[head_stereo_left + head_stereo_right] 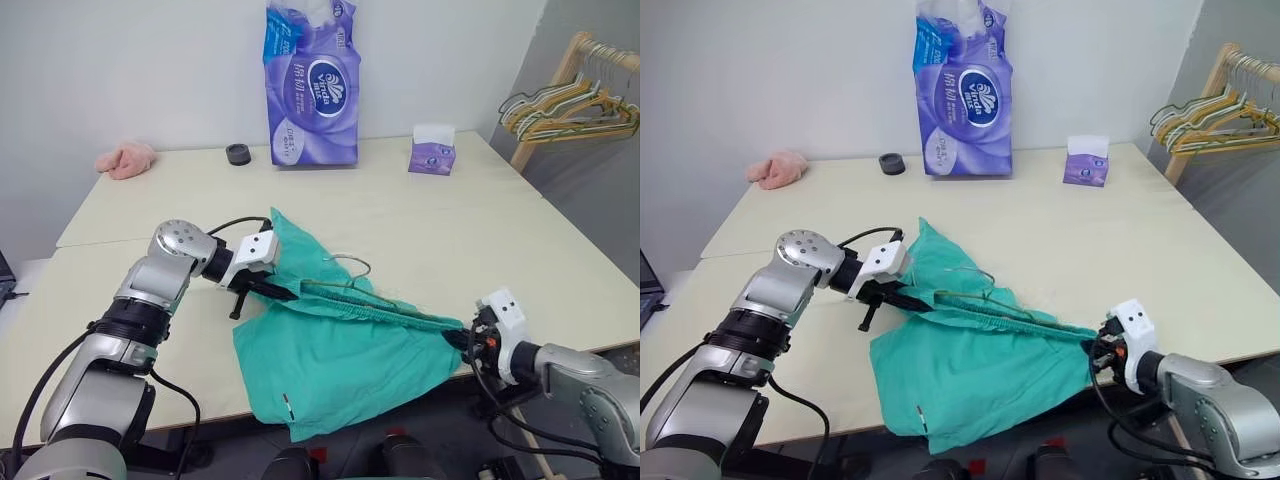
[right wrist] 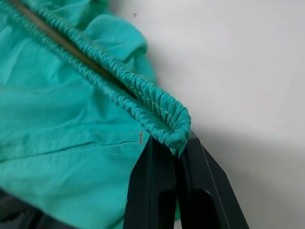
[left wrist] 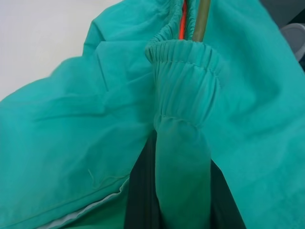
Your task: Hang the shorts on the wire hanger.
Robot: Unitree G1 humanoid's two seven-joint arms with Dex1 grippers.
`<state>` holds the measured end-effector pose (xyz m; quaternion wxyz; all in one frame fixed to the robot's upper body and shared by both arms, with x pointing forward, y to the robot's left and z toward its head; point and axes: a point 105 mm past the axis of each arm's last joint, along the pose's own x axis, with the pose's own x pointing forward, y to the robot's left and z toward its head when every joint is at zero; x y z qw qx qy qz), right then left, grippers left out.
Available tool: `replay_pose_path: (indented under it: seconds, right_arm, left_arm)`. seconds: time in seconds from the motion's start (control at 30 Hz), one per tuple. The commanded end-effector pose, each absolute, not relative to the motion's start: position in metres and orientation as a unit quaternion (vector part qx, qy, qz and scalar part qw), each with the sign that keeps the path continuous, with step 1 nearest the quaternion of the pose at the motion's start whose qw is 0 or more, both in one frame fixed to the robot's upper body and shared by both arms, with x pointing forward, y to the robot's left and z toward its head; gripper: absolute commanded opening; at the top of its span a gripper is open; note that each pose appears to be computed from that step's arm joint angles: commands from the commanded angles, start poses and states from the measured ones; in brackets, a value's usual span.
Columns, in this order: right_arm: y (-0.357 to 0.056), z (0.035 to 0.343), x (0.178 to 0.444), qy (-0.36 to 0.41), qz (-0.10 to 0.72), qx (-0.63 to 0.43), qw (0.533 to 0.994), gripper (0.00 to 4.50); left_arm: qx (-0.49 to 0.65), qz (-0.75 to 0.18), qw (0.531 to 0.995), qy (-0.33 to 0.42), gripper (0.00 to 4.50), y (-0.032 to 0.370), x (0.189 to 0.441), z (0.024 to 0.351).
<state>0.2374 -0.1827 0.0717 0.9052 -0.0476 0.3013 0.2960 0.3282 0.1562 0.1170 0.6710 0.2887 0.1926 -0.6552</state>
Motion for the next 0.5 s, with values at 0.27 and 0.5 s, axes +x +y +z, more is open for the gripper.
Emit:
replay_pose_path:
  seconds: [0.27, 0.5]
  right_arm:
    - [-0.170, 0.102, 0.247, 0.251, 0.357, -0.238, 0.868, 0.04]
    - [-0.142, 0.133, 0.271, 0.201, 0.404, -0.301, 0.840, 0.04]
  left_arm:
    - [0.334, -0.611, 0.700, 0.162, 0.00, 0.155, 0.346, 0.128]
    - [0.344, -0.618, 0.692, 0.144, 0.00, 0.137, 0.342, 0.128]
